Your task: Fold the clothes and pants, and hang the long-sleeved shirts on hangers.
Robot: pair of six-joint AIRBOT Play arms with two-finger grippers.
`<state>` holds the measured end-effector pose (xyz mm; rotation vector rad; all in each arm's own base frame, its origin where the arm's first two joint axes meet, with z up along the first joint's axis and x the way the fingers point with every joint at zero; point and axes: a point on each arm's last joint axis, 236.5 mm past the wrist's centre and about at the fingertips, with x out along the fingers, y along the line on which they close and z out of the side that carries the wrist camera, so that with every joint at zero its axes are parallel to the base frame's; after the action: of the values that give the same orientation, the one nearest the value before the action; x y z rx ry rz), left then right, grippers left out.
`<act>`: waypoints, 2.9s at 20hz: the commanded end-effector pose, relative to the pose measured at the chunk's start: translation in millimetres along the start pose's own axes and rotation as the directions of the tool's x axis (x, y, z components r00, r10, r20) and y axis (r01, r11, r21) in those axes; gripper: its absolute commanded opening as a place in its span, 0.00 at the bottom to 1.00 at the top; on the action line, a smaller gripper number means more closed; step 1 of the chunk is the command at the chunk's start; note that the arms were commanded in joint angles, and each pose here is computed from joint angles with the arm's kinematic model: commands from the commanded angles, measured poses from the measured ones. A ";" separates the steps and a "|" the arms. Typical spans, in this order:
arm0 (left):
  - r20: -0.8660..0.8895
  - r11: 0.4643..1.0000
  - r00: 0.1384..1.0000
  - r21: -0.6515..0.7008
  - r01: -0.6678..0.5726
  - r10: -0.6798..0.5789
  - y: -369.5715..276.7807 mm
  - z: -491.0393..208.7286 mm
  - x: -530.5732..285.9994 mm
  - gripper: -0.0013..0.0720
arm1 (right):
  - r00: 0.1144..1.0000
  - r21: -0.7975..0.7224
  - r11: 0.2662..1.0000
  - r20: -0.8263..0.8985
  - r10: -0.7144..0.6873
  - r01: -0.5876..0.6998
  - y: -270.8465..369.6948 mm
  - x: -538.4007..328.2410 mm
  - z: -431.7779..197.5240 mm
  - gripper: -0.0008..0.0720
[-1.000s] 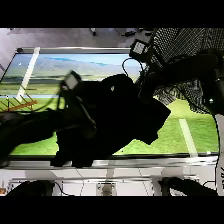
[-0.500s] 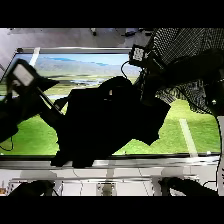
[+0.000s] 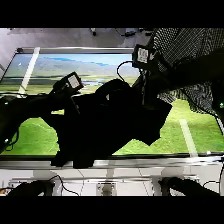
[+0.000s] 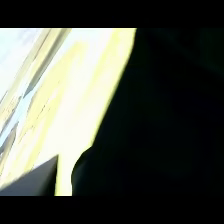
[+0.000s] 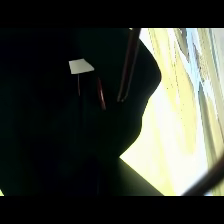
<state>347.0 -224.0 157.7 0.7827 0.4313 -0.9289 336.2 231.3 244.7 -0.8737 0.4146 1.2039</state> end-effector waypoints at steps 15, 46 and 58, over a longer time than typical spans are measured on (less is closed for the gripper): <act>0.047 0.949 0.999 -0.317 -0.008 0.024 10.8 7.3 18.4 0.05 | 0.771 0.523 0.603 -0.188 -0.608 0.602 -81.1 -135.9 -22.4 0.65; 0.217 0.973 0.974 -0.229 -0.018 0.069 -6.8 74.0 12.7 0.05 | 0.804 0.984 0.034 0.162 -0.572 -0.175 -34.0 17.0 -6.9 0.65; 0.261 0.966 0.962 -0.259 -0.007 0.077 -6.2 85.3 5.2 0.05 | 0.627 0.934 -0.076 0.172 -0.760 -0.349 -69.1 72.7 -38.6 0.62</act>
<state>346.6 -293.9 203.2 0.4276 0.2963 -0.9035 416.6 230.9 200.6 0.9272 0.3603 0.4027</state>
